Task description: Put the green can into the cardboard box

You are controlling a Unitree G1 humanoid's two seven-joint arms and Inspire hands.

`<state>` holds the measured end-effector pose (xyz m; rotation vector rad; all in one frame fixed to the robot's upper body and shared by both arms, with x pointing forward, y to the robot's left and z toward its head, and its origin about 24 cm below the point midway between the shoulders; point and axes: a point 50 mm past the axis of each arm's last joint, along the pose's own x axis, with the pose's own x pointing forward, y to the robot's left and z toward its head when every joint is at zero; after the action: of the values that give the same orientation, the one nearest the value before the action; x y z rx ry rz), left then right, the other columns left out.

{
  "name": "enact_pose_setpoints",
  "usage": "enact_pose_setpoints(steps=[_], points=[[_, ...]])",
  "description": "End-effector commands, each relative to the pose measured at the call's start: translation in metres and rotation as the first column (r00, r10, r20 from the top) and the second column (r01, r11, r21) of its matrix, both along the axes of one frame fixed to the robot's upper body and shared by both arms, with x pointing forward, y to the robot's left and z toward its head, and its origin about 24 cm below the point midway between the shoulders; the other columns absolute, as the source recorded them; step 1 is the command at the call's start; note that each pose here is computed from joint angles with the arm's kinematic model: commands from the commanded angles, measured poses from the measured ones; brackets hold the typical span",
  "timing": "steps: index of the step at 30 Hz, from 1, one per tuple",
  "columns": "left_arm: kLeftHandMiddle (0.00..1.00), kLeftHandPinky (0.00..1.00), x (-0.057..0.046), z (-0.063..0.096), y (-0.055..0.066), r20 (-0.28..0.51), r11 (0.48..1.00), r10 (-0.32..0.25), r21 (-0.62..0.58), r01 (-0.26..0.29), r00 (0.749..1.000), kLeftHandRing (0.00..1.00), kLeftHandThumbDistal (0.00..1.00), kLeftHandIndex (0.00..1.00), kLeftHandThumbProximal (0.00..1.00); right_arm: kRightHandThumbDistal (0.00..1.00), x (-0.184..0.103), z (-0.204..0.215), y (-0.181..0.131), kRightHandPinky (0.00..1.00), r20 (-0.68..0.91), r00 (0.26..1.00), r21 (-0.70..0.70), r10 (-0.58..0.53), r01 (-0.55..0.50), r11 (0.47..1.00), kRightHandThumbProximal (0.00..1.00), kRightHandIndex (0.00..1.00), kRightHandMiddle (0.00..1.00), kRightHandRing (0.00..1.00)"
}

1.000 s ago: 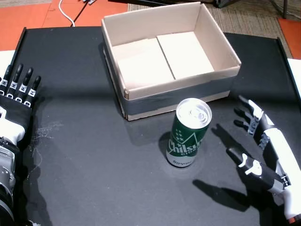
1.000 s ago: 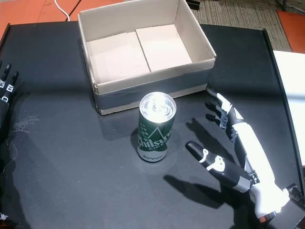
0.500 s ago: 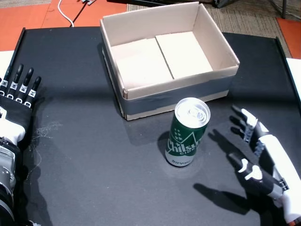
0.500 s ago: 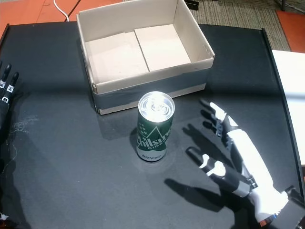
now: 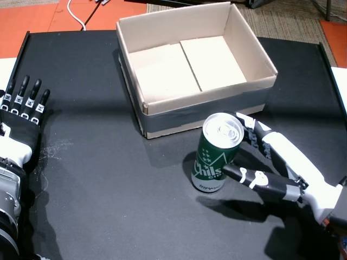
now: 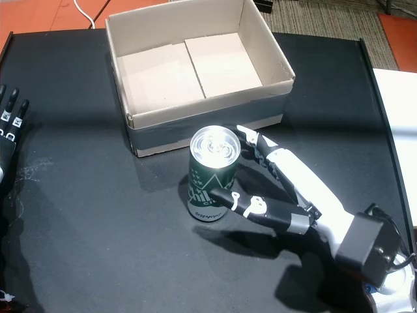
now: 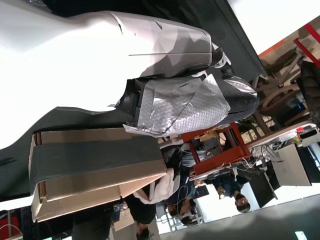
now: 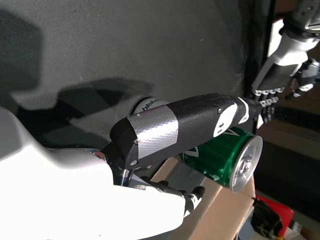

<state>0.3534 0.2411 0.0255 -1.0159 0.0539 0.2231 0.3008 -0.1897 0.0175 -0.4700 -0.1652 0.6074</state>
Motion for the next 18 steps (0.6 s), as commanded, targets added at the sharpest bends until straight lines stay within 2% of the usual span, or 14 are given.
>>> enact_pose_setpoints(steps=[1, 11, 13, 18], points=[[0.72, 0.95, 0.0, 0.001, 0.0, 0.006, 1.0, 0.006, 0.0, -0.006, 1.0, 0.84, 0.0, 0.76, 1.0, 1.0, 0.001, 0.0, -0.002, 1.0, -0.003, 1.0, -0.02, -0.004, 0.004, 1.0, 0.71, 0.97, 1.0, 1.0], [0.76, 0.96, 0.0, 0.001, 0.001, 0.013, 1.0, 0.009, -0.008, -0.009, 1.0, 0.87, 0.0, 0.78, 1.0, 1.0, 0.001, -0.005, 0.001, 1.0, -0.04, 0.999, -0.027, 0.003, -0.004, 1.0, 0.72, 1.0, 1.0, 1.0], [0.8, 0.98, 0.0, 0.001, 0.001, 0.011, 1.0, 0.009, -0.006, -0.009, 1.0, 0.9, 0.0, 0.81, 1.0, 1.0, 0.001, -0.006, 0.004, 1.0, -0.057, 0.998, -0.034, 0.022, -0.024, 0.999, 0.73, 1.0, 1.0, 1.0], [0.78, 0.98, 0.0, 0.0, 0.001, 0.007, 1.0, 0.012, -0.015, -0.012, 1.0, 0.88, 0.0, 0.8, 1.0, 1.0, 0.003, -0.007, 0.011, 1.0, -0.086, 0.994, -0.057, 0.067, -0.072, 0.996, 0.71, 1.0, 1.0, 1.0]])
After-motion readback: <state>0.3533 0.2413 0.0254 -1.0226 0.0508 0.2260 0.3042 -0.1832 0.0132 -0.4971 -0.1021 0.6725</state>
